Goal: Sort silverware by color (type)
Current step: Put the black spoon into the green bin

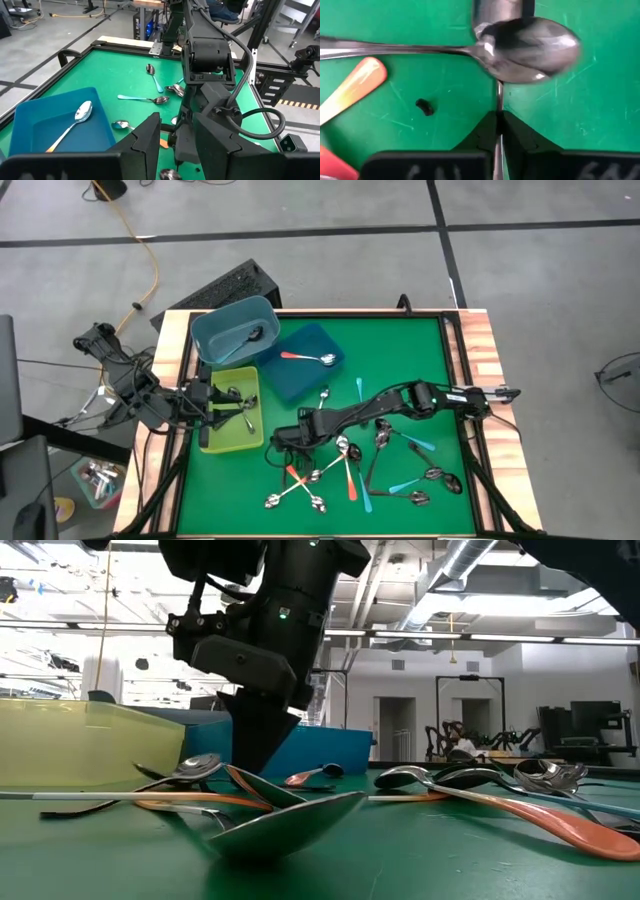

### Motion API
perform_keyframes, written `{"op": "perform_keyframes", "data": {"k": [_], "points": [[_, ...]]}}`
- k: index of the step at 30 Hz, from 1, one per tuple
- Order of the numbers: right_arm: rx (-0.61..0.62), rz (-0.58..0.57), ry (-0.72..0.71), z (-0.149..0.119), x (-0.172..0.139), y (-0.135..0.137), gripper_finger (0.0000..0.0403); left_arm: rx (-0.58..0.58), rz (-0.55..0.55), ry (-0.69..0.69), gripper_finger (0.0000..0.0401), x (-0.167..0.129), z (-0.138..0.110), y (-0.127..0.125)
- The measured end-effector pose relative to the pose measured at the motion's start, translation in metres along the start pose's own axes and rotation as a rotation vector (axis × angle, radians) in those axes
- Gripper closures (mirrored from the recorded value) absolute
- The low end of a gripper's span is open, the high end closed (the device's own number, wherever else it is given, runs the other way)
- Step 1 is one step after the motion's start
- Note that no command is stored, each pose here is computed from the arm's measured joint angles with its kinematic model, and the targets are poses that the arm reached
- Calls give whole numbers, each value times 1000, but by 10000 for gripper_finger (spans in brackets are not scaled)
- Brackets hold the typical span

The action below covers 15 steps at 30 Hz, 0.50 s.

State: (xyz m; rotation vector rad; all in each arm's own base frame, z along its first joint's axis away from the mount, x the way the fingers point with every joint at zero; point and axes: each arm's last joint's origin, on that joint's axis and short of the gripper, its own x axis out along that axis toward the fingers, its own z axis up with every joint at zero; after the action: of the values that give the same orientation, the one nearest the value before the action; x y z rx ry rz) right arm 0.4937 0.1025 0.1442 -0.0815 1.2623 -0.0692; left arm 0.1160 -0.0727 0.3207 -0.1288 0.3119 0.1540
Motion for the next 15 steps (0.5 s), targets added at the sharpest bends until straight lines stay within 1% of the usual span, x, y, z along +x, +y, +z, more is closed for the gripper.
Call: {"op": "perform_keyframes", "data": {"k": [1,3,10,15], "points": [[-1,0,0,0,0,0,385,0,0,0,300,0,0,0],[0,0,0,0,0,0,393,0,0,0,300,0,0,0],[-4,0,9,-1,-4,1,397,-1,0,0,300,0,0,0],[-14,-8,45,-6,-18,1,397,0,1,0,300,0,0,0]]}}
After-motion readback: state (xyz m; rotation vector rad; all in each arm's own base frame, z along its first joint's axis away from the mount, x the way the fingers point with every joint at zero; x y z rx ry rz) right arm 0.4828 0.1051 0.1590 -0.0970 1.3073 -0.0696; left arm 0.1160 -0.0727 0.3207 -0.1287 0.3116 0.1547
